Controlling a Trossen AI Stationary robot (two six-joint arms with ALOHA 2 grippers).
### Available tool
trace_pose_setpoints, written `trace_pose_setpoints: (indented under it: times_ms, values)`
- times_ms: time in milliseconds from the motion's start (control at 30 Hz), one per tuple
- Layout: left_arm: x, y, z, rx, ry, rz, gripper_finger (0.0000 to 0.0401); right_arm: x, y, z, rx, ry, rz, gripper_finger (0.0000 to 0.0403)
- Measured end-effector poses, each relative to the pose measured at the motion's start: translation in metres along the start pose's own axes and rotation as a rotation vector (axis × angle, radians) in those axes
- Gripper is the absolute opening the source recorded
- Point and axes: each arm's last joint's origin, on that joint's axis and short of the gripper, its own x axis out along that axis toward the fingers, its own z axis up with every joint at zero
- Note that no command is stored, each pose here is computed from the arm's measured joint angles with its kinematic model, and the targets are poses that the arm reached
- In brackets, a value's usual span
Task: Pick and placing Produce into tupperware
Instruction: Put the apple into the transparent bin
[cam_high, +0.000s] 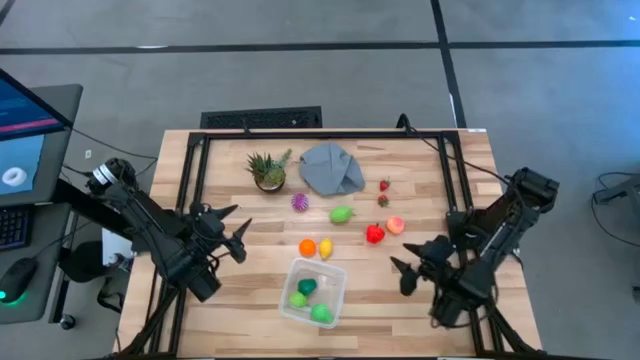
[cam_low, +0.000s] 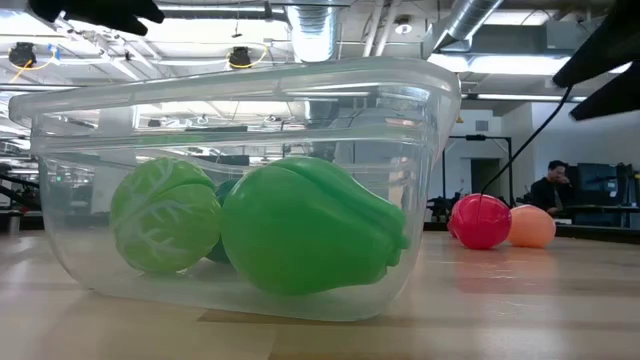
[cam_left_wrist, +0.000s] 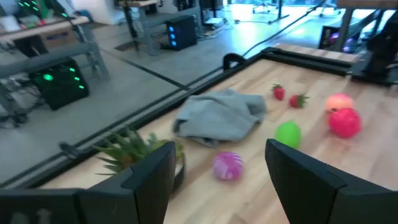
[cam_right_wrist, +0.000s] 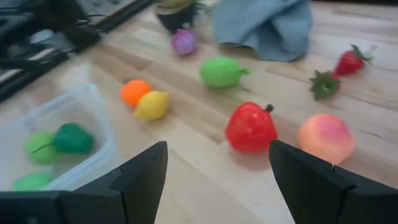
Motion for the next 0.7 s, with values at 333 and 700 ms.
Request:
trace_pose_setpoints:
  times_ms: [333,700]
  values:
    - [0.003,0.036,0.015,0.001,-0.015,0.000,0.0240,0.049,0.005,0.049,0.415,0.081,-0.156,0.0307]
    - [0.000,0.085,0.037,-0.017,-0.066,-0.053,0.0240,0.094,0.015,0.106,0.486,0.292,0.016,0.0306]
